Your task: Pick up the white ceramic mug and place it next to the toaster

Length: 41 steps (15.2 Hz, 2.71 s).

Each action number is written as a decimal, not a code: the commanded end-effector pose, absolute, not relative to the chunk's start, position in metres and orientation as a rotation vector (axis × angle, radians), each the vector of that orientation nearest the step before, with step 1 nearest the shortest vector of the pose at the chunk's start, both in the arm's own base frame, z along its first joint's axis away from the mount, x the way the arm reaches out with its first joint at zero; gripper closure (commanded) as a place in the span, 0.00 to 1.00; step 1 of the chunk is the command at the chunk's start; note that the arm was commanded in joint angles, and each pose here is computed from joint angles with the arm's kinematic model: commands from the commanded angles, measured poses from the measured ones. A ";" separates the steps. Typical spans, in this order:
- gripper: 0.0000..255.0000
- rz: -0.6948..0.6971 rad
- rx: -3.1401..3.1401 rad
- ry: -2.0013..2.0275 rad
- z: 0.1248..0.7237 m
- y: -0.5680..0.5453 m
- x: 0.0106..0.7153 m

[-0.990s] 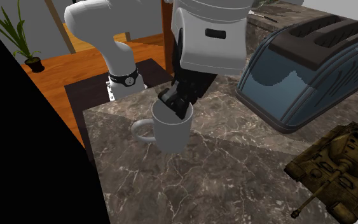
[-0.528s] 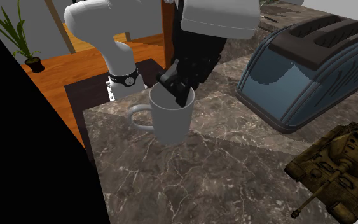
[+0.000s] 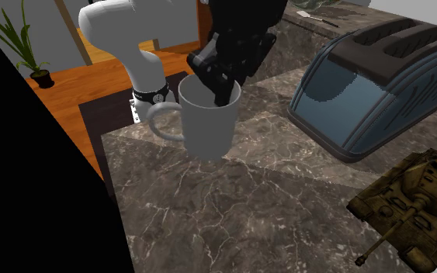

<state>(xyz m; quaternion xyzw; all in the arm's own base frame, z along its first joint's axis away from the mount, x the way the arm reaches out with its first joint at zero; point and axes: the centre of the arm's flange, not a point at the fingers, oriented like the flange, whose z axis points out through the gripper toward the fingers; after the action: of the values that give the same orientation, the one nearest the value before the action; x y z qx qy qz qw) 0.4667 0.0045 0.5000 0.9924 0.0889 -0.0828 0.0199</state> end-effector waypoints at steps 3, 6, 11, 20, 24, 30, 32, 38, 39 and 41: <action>1.00 -0.258 3.079 0.276 0.521 0.004 0.466; 1.00 -0.258 3.079 0.276 0.537 0.004 0.466; 1.00 -0.258 3.079 0.276 0.564 0.004 0.466; 1.00 -0.258 3.079 0.276 0.611 0.004 0.466; 1.00 -0.258 3.079 0.276 0.632 0.004 0.466; 1.00 -0.258 3.079 0.276 0.659 0.004 0.466; 1.00 -0.258 3.079 0.276 0.659 0.028 0.456; 1.00 -0.258 3.079 0.276 0.659 0.101 0.424; 1.00 -0.258 3.079 0.276 0.659 0.113 0.418; 1.00 -0.258 3.079 0.276 0.659 0.137 0.407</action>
<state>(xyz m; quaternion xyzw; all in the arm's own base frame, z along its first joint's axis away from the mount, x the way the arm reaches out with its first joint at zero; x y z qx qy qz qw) 0.4115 0.1240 0.6559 0.9923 0.0895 -0.0829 0.0200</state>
